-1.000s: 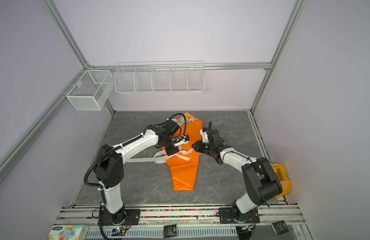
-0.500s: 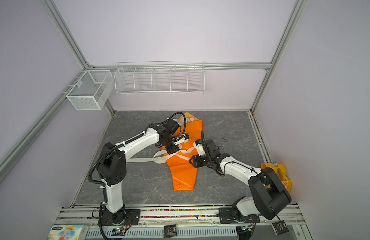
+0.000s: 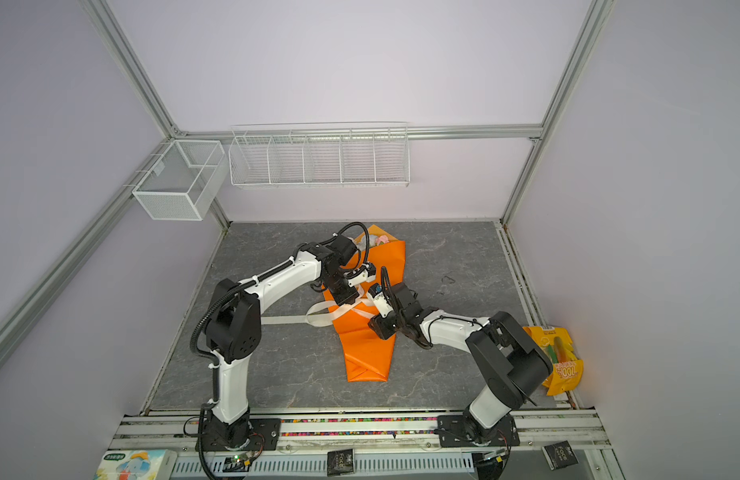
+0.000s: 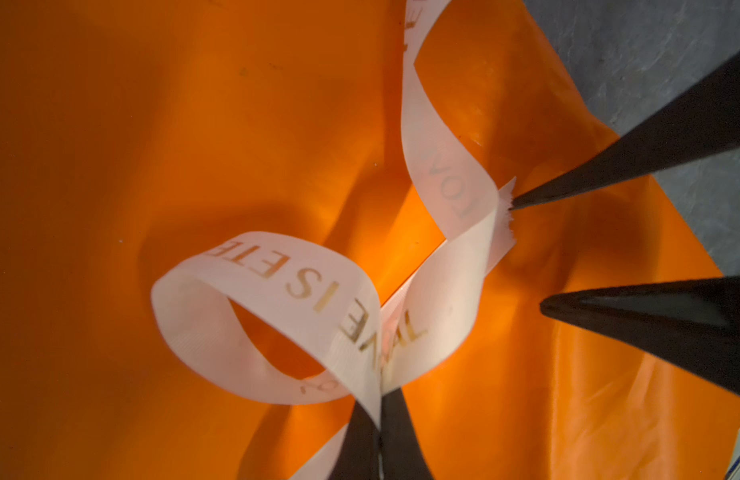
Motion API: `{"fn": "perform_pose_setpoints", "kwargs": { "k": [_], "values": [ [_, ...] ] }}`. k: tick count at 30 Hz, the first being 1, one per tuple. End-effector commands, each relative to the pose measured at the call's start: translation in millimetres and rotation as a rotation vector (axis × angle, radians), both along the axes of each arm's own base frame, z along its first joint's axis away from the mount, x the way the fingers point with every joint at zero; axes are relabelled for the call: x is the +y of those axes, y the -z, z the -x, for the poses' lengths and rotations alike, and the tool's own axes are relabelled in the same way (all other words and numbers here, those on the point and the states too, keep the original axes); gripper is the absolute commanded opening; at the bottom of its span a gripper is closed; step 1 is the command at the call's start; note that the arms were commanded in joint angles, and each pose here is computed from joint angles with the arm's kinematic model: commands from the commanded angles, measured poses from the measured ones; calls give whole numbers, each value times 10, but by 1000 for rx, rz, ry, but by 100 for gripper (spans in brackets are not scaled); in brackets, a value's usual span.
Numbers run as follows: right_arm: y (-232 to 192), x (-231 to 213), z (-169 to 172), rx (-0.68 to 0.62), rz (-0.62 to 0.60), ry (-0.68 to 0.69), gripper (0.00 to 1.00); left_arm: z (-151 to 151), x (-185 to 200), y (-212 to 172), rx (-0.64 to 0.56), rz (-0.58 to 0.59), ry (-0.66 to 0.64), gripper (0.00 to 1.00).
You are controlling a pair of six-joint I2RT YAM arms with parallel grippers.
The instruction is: Tie the bouquet of fake flowers
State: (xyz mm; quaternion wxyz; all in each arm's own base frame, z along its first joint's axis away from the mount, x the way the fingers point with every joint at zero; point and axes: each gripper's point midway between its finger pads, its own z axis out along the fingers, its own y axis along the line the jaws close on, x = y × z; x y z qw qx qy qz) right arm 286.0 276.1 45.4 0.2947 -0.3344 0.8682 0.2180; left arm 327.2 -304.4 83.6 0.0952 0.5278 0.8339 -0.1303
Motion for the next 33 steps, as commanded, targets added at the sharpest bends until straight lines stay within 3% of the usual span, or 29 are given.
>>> {"fn": "perform_pose_setpoints", "kwargs": {
  "k": [1,12,20,22,25,29,33],
  "values": [
    [-118,137,-165,-176,17,-76,51,21,-6,-33,53,25,-6,0],
    [201,227,-244,-150,93,-134,50,13,4,-4,82,24,-6,0],
    [68,73,-153,-158,103,-79,14,-18,4,17,80,21,-25,0],
    [-32,32,-103,-151,92,-57,8,-13,-5,12,82,27,-29,0],
    [-211,-42,-20,-131,65,-13,7,-30,-14,6,74,34,-44,0],
    [-341,-261,131,-86,64,77,7,-60,-36,-115,44,76,-96,34],
    [-306,-586,290,-15,121,210,7,-38,-19,-365,23,149,-182,47]
  ]
}}
